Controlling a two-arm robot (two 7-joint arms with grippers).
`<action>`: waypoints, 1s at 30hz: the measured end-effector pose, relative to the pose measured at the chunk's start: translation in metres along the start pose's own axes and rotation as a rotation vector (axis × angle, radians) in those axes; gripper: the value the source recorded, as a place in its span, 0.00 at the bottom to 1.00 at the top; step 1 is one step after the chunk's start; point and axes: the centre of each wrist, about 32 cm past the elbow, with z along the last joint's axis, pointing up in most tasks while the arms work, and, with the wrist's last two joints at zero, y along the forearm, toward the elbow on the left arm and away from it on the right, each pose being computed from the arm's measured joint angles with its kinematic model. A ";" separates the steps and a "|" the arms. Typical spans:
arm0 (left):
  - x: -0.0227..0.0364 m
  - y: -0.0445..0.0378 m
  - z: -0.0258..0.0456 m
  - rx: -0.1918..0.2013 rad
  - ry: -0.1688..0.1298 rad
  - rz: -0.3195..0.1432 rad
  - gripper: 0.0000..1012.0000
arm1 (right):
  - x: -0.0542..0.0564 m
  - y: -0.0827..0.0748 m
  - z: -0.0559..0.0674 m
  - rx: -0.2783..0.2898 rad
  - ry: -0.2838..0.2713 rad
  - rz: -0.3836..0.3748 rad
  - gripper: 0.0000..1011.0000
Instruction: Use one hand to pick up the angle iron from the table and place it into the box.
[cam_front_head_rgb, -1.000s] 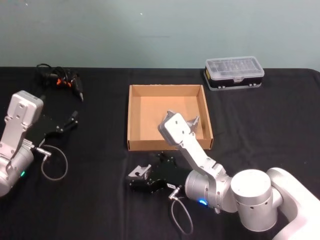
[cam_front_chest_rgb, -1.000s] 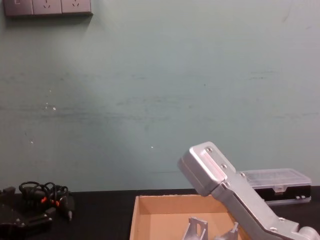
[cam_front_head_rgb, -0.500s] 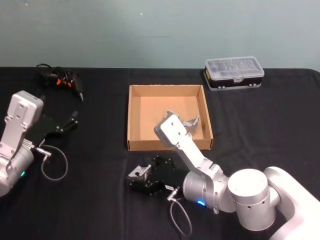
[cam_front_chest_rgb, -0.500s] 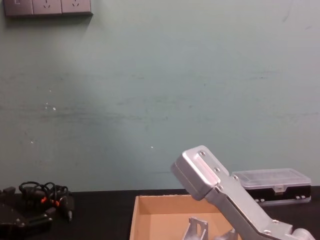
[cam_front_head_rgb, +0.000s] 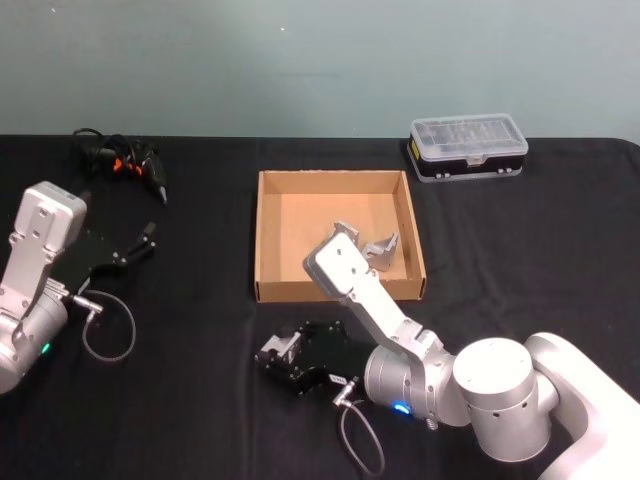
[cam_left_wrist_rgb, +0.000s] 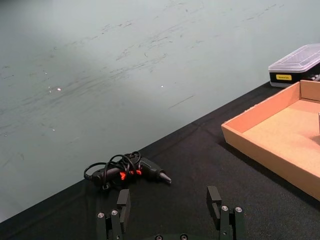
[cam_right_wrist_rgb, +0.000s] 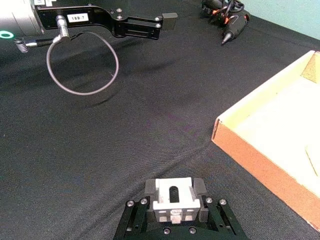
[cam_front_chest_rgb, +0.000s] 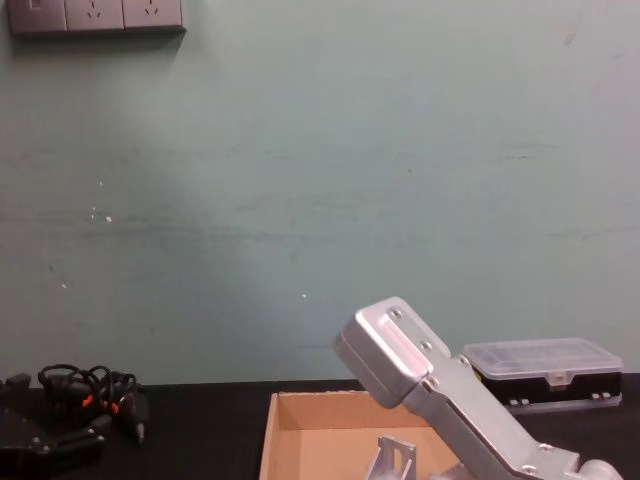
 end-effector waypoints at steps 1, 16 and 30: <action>0.0000 0.0000 0.0000 0.000 0.000 0.000 0.99 | 0.000 0.000 0.000 0.000 -0.001 0.000 0.45; 0.0000 0.0000 0.0000 0.000 0.000 0.000 0.99 | 0.003 -0.025 0.012 0.079 -0.025 -0.057 0.45; 0.0000 0.0000 0.0000 0.000 0.000 0.000 0.99 | 0.035 -0.063 0.039 0.206 -0.057 -0.240 0.45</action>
